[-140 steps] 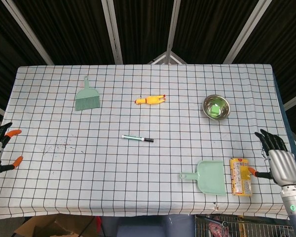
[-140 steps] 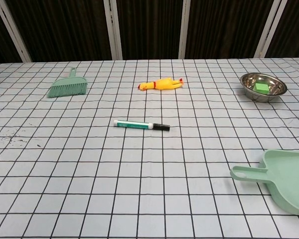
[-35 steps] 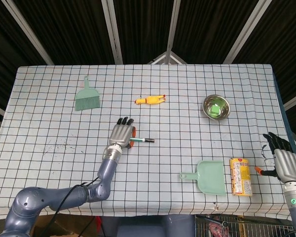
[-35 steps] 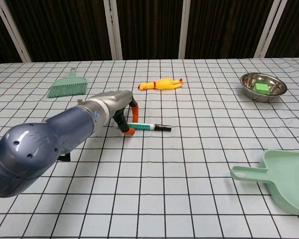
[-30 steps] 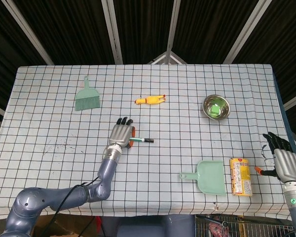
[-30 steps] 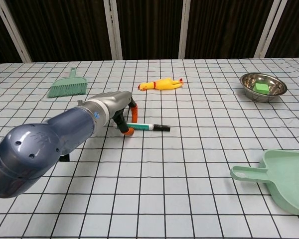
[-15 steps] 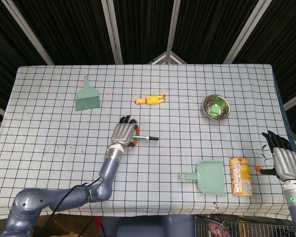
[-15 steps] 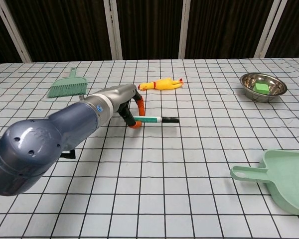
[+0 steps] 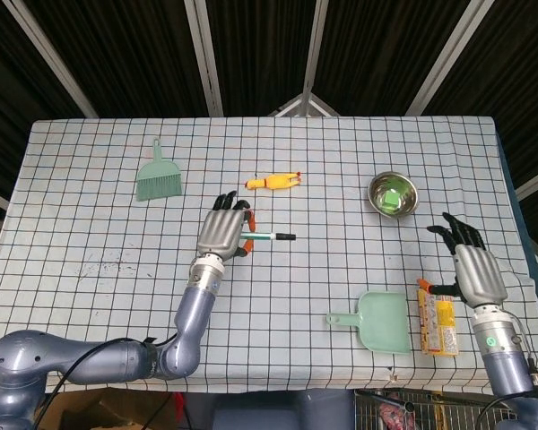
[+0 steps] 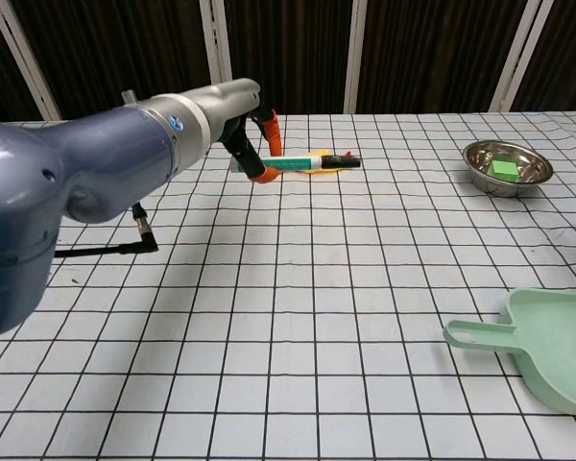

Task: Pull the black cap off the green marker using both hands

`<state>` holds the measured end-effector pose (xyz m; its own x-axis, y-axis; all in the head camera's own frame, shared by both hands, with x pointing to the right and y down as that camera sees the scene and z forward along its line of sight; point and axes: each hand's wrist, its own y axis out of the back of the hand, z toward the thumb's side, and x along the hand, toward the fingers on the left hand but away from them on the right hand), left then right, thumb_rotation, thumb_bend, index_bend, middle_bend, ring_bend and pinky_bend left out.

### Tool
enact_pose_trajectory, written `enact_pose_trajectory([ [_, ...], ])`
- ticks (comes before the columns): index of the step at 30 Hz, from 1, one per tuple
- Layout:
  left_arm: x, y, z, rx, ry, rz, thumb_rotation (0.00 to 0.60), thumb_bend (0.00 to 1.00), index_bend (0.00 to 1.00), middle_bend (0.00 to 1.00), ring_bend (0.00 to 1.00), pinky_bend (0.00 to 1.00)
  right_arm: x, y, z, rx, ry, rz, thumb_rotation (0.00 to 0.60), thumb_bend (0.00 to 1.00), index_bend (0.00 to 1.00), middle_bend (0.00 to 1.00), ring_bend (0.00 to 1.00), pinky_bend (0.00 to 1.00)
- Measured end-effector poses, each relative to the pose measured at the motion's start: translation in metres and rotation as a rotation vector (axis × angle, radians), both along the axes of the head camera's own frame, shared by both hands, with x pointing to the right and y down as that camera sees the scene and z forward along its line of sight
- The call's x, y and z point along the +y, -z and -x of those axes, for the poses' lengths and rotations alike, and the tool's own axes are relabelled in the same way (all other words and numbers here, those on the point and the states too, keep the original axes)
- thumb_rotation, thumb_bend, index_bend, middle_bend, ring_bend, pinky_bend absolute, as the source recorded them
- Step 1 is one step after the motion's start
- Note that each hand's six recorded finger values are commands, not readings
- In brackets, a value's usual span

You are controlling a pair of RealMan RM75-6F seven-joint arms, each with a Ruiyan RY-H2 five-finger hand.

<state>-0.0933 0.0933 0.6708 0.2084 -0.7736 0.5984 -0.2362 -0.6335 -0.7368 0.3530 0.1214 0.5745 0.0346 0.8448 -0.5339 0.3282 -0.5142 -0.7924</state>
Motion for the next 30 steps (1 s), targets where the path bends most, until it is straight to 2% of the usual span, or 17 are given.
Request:
enact_pose_trajectory([
  [10,-0.003,0.015,-0.020,0.019,-0.002,0.012,0.600,0.61,0.65,0.21,0.00,0.00,-0.035,0.003,0.098,-0.009,0.083,0.005,0.600,0.16,0.29,0.00,0.01,0.00],
  [18,-0.002,0.013,-0.032,0.035,-0.006,0.014,0.600,0.61,0.65,0.21,0.00,0.00,-0.043,-0.009,0.176,-0.064,0.136,0.059,0.600,0.18,0.31,0.00,0.01,0.00],
  [30,0.002,0.011,-0.047,0.054,-0.018,0.018,0.600,0.61,0.65,0.21,0.00,0.00,-0.049,-0.029,0.198,-0.051,0.120,0.073,0.600,0.22,0.34,0.00,0.03,0.00],
])
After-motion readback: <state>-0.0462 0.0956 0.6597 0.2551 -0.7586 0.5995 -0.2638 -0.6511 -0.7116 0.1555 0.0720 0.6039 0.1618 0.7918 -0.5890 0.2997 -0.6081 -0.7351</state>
